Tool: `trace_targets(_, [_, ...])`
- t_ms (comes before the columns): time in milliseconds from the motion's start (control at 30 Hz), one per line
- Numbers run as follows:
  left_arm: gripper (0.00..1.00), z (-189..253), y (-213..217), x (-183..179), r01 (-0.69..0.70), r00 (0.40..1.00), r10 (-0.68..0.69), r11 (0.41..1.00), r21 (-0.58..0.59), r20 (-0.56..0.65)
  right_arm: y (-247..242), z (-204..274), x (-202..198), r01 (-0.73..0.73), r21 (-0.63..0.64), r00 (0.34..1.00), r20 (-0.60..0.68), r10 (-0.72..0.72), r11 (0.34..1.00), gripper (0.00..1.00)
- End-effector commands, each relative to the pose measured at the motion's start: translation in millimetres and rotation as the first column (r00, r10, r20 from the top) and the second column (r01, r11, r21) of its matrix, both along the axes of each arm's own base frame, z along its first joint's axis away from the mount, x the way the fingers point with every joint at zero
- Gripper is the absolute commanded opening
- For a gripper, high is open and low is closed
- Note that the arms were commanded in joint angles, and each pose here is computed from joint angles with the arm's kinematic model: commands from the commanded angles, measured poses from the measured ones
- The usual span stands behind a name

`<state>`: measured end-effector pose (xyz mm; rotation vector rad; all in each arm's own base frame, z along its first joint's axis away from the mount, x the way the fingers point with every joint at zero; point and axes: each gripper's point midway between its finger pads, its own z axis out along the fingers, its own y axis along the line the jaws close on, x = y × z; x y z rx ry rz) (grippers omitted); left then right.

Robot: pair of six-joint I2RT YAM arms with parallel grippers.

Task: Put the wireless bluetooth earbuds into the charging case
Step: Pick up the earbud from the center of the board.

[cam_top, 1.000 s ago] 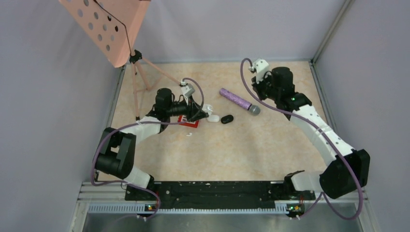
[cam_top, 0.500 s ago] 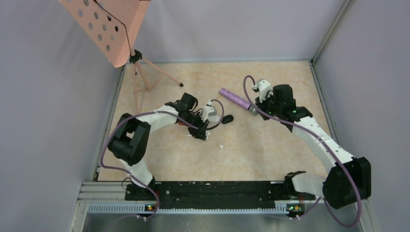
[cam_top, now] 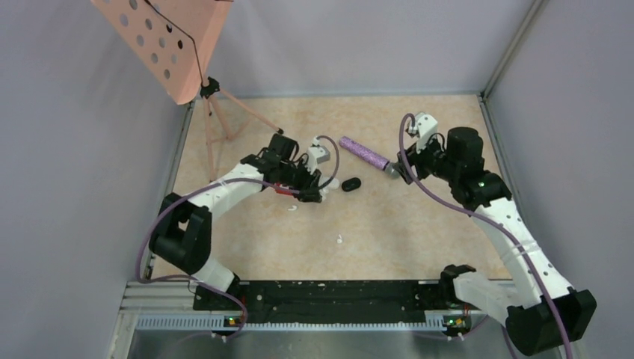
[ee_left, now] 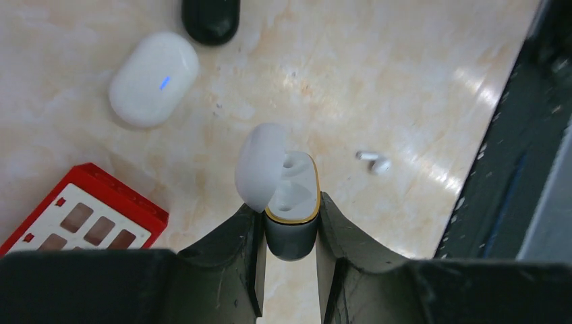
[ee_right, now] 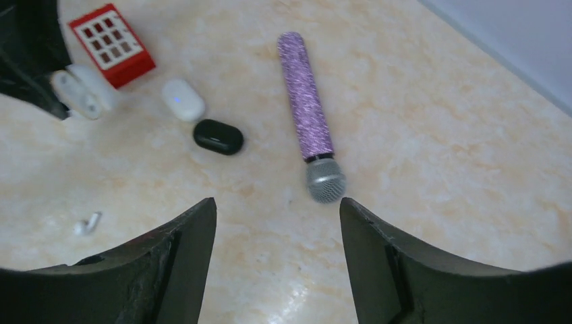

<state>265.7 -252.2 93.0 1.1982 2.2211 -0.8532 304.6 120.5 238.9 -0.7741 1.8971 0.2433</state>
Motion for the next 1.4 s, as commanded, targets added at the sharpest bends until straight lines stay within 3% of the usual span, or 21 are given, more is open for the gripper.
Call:
trace_targets(0, [0.0, 48.6, -12.3, 19.1, -0.131, 0.985, 0.094, 0.955, -0.265, -0.146, 52.3, -13.1, -17.7, -0.17, 0.254, 0.963, -0.16, 0.215, 0.952, 0.65])
trace_targets(67, [0.0, 64.8, -15.1, 32.6, -0.143, 0.983, 0.095, 0.93, -0.338, -0.156, 73.2, -18.7, -27.5, -0.254, 0.348, 0.918, -0.206, 0.338, 0.902, 0.64])
trace_targets(167, [0.0, 98.3, -19.6, 56.3, -0.14, 0.989, 0.103, 0.893, -0.428, -0.109, 92.4, -8.2, -18.9, -0.278, 0.44, 0.887, -0.224, 0.404, 0.854, 0.63])
trace_targets(300, [0.02, 158.4, -24.7, 53.0, 0.016, 0.997, 0.031, 0.818, -0.575, 0.073, 100.9, -4.0, -8.7, -0.418, 0.315, 0.87, -0.131, 0.475, 0.852, 0.6])
trace_targets(367, [0.03, 181.5, -20.9, 42.8, 0.153, 0.967, 0.01, 0.78, -0.607, 0.256, 99.2, -15.4, -2.6, -0.404, 0.253, 0.882, -0.146, 0.448, 0.879, 0.6])
trace_targets(433, [0.01, 185.5, -15.2, 38.0, 0.147, 0.951, 0.06, 0.774, -0.616, 0.302, 96.5, -34.9, 3.1, -0.321, 0.26, 0.896, -0.229, 0.381, 0.911, 0.59])
trace_targets(567, [0.0, 189.5, -10.7, 35.4, 0.134, 0.966, 0.035, 0.777, -0.616, 0.255, 105.0, -94.8, -11.6, -0.178, 0.23, 0.832, -0.484, 0.271, 0.957, 0.56])
trace_targets(667, [0.0, 197.0, -1.7, 48.4, 0.061, 0.974, 0.094, 0.763, -0.644, 0.204, 120.3, -127.4, -38.5, -0.158, 0.226, 0.766, -0.587, 0.263, 0.961, 0.57])
trace_targets(767, [0.0, 190.9, 14.3, 77.2, -0.112, 0.956, 0.261, 0.753, -0.648, 0.138, 135.9, -148.4, -69.0, -0.206, 0.198, 0.721, -0.631, 0.285, 0.958, 0.6])
trace_targets(833, [0.0, 188.1, 31.1, 96.0, -0.263, 0.909, 0.41, 0.705, -0.659, 0.075, 142.9, -159.2, -89.5, -0.247, 0.171, 0.687, -0.664, 0.297, 0.954, 0.63])
trace_targets(900, [0.0, 191.9, 40.6, 98.6, -0.28, 0.882, 0.462, 0.669, -0.688, 0.091, 145.9, -166.1, -99.8, -0.229, 0.149, 0.667, -0.696, 0.266, 0.962, 0.68])
trace_targets(967, [0.0, 192.1, 46.4, 97.1, -0.291, 0.873, 0.479, 0.661, -0.692, 0.091, 147.2, -169.8, -100.9, -0.189, 0.124, 0.669, -0.71, 0.22, 0.974, 0.79])
trace_targets(1033, [0.0, 190.3, 53.1, 98.8, -0.322, 0.855, 0.512, 0.644, -0.694, 0.078, 151.1, -173.7, -101.4, -0.162, 0.096, 0.679, -0.712, 0.181, 0.982, 0.83])
trace_targets(1200, [0.0, 186.2, 66.8, 100.9, -0.401, 0.81, 0.586, 0.593, -0.698, 0.033, 165.8, -185.1, -108.8, -0.185, 0.006, 0.733, -0.665, 0.142, 0.983, 0.88])
trace_targets(1367, [0.0, 188.6, 69.1, 93.9, -0.397, 0.803, 0.595, 0.581, -0.711, 0.039, 168.9, -196.2, -97.3, -0.104, -0.072, 0.777, -0.629, 0.036, 0.992, 0.89])
